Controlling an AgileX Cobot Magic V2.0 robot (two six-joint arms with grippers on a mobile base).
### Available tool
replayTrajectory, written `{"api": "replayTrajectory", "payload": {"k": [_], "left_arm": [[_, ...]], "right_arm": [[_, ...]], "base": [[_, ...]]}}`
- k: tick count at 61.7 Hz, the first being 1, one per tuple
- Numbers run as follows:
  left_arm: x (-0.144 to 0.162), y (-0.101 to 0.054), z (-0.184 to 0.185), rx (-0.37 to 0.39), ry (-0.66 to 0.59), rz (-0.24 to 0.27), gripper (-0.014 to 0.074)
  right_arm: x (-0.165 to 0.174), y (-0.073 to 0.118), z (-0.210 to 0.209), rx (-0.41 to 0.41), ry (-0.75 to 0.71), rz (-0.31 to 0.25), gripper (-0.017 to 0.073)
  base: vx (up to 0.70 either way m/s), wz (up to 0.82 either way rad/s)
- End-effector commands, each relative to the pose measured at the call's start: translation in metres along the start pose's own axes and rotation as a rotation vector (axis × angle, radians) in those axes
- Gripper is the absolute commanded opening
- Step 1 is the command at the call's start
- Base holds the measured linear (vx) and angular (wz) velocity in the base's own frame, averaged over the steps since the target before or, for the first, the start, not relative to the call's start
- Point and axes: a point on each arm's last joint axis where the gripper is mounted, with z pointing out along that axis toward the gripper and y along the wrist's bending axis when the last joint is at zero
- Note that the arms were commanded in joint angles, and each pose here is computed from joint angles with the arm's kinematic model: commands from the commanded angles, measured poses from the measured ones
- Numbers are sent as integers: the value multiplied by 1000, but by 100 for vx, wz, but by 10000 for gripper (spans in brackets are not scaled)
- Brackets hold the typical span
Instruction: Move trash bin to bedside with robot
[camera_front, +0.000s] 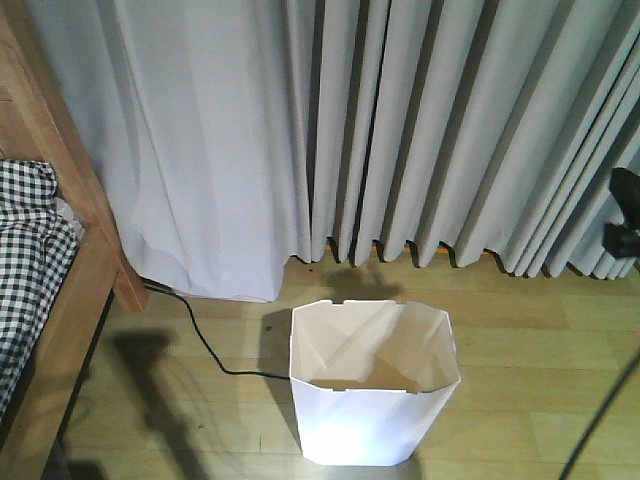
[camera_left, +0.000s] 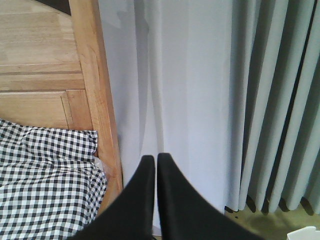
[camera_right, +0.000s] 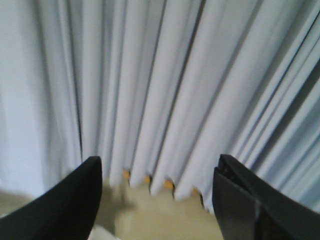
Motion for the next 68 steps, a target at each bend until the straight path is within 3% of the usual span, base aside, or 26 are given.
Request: {"api": "replayTrajectory", "payload": {"k": [1,7,14,21,31,43,51,60,68], "left_arm": [[-1,0,0,1,-66,-4,-6],[-1,0,0,1,-66,-4,-6],[-1,0,0,1,-66,-4,-6],[-1,0,0,1,-66,-4,-6],[-1,0,0,1,-66,-4,-6],[-1,0,0,1,-66,-4,-6],[-1,0,0,1,-66,-4,-6],[-1,0,0,1,-66,-4,-6],[-1,0,0,1,-66,-4,-6]], "right_arm": [[-6,1,-25,49,-112,14,476],[2,5,-46,84,-189,4,476],[20,13,-62,78,-243,40,476],[36,24,-77,50,-323,-3,476],[57,31,-91,50,-410,-15,476],[58,32,-99,59,-466,-29,468],[57,32,-100,67,-468,-33,323],[56,27,-101,123,-490,-34,-11],[55,26,-101,124,-500,9,-10]], "base": [[0,0],[0,0],[0,0],[0,0],[0,0],[0,0],[0,0],[0,0],[0,0]]}}
